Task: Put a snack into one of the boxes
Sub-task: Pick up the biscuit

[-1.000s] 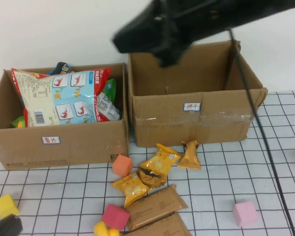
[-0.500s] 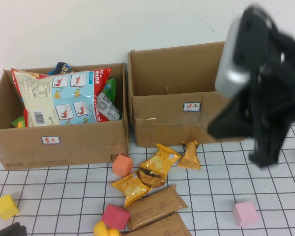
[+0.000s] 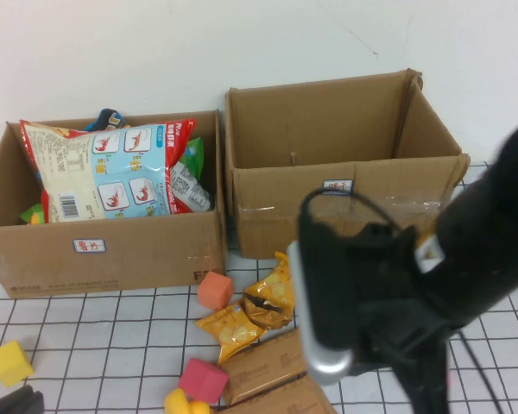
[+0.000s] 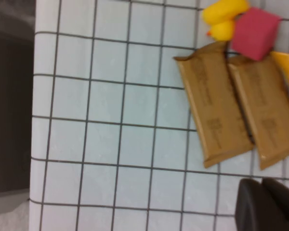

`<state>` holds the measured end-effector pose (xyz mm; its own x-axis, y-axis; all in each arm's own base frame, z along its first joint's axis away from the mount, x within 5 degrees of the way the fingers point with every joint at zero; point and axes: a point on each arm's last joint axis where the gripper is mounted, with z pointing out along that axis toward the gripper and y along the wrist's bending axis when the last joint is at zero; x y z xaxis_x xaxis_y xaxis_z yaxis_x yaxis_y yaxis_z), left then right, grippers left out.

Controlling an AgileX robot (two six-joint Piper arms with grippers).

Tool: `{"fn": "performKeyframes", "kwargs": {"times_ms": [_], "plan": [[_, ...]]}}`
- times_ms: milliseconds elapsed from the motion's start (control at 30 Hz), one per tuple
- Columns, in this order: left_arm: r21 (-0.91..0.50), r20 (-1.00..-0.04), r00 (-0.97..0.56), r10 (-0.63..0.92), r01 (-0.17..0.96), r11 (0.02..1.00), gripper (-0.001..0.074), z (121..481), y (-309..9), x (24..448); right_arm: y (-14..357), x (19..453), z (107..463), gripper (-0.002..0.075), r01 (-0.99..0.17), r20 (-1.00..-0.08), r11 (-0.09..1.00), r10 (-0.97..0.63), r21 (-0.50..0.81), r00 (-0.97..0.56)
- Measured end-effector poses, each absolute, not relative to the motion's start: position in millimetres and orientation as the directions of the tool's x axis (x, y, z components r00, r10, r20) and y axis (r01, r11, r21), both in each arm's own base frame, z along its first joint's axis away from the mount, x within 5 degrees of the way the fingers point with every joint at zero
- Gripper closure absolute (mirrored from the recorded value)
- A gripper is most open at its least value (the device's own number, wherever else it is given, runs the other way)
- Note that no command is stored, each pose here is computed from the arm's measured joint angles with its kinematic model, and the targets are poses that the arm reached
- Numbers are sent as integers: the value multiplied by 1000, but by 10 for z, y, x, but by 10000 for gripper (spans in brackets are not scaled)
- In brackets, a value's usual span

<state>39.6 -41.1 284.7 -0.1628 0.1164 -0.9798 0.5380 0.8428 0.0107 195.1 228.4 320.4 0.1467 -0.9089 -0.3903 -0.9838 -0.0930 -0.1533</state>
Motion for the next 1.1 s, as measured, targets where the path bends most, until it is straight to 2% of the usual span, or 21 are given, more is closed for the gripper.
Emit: {"fn": "performKeyframes", "kwargs": {"times_ms": [233,467,600,767,833,933,1100], "plan": [[-25,-982,-178,71,486,874,736,2656,-384,489,2500,2129,2731,720,-976,-314,-202,-924,-77,216],[-65,-982,-187,28,476,877,737,2614,-385,507,2696,2161,2407,686,-928,-377,-372,-860,-3,345],[-64,-983,-182,27,474,878,737,2618,-383,509,2762,2187,2252,568,-900,-393,-435,-829,11,397],[-46,-984,-173,43,477,878,737,2618,-382,509,2847,2290,2058,271,-901,-390,-433,-824,-33,410],[-36,-984,-169,51,478,877,737,2618,-382,509,2871,2343,1984,185,-902,-376,-427,-827,-63,418],[-32,-985,-165,54,478,878,737,2619,-382,510,2895,2403,1863,137,-900,-352,-427,-833,-84,428],[-23,-985,-161,62,480,877,737,2619,-382,510,2923,2482,1639,136,-915,-314,-395,-862,-80,399]]}}
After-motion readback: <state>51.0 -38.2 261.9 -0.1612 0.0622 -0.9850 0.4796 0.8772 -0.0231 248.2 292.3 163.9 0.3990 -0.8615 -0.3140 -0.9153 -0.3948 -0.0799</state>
